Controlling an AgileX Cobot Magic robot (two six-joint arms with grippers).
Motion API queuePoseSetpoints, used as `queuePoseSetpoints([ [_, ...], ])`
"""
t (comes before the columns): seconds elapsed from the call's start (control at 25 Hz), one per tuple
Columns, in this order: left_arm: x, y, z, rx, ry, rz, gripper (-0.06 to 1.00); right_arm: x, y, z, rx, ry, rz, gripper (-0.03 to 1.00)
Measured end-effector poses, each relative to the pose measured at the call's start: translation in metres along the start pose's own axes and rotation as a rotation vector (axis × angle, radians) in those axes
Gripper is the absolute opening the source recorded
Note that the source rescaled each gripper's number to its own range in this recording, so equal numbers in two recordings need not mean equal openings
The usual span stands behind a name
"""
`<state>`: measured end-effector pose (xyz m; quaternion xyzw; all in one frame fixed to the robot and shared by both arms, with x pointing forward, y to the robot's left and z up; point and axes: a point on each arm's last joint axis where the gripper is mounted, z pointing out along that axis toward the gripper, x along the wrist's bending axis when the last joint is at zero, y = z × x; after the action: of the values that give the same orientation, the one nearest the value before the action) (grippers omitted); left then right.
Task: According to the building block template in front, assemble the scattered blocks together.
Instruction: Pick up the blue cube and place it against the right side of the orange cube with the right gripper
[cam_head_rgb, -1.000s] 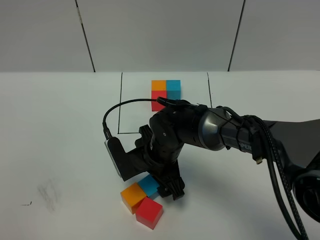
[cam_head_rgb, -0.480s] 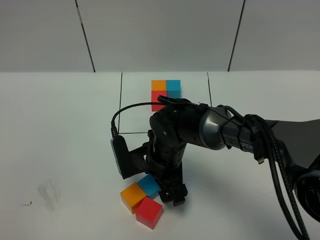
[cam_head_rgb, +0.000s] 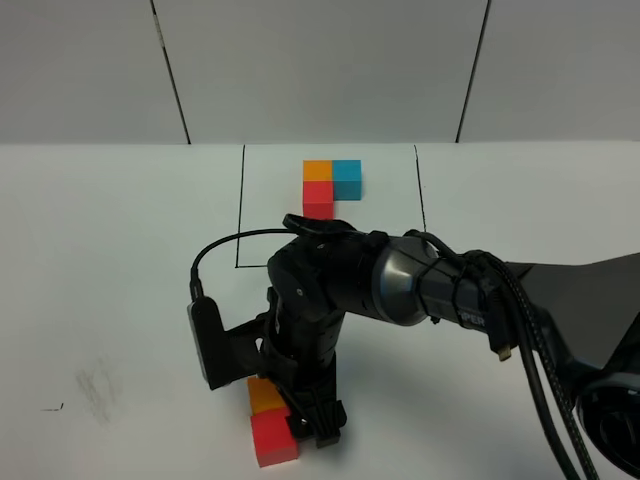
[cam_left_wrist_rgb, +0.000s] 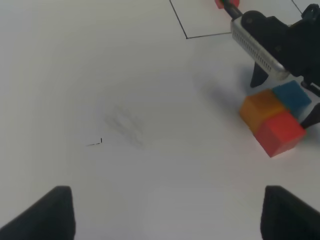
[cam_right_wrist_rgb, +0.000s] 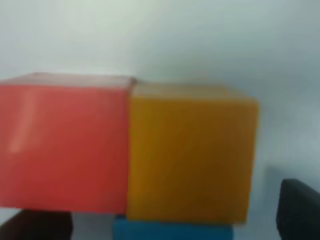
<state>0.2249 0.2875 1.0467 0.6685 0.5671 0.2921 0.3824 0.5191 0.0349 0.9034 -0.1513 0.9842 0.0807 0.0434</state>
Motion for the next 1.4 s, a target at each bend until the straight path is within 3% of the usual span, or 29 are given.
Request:
queuePoseSetpoints([
  [0.2,0.0,0.0,0.0,0.0,0.0,0.0,0.96,0.002,0.002,-0.001,0.037,-0.019,-0.012,0.76],
  [0.48,0.0,0.0,0.0,0.0,0.0,0.0,0.96,-0.007,-0.014,-0.029,0.209,-0.153,0.058,0.76],
  [0.88,0.0,0.0,0.0,0.0,0.0,0.002,0.96,0.002,-0.011,-0.036,0.169,-0.069,0.136,0.76],
  [1.16,0.0,0.0,0.0,0.0,0.0,0.002,0.96,0.005,-0.015,-0.038,0.212,-0.039,0.185,0.76],
  [1.4,0.0,0.0,0.0,0.0,0.0,0.002,0.96,-0.002,-0.027,-0.072,0.175,-0.11,0.372,0.76],
])
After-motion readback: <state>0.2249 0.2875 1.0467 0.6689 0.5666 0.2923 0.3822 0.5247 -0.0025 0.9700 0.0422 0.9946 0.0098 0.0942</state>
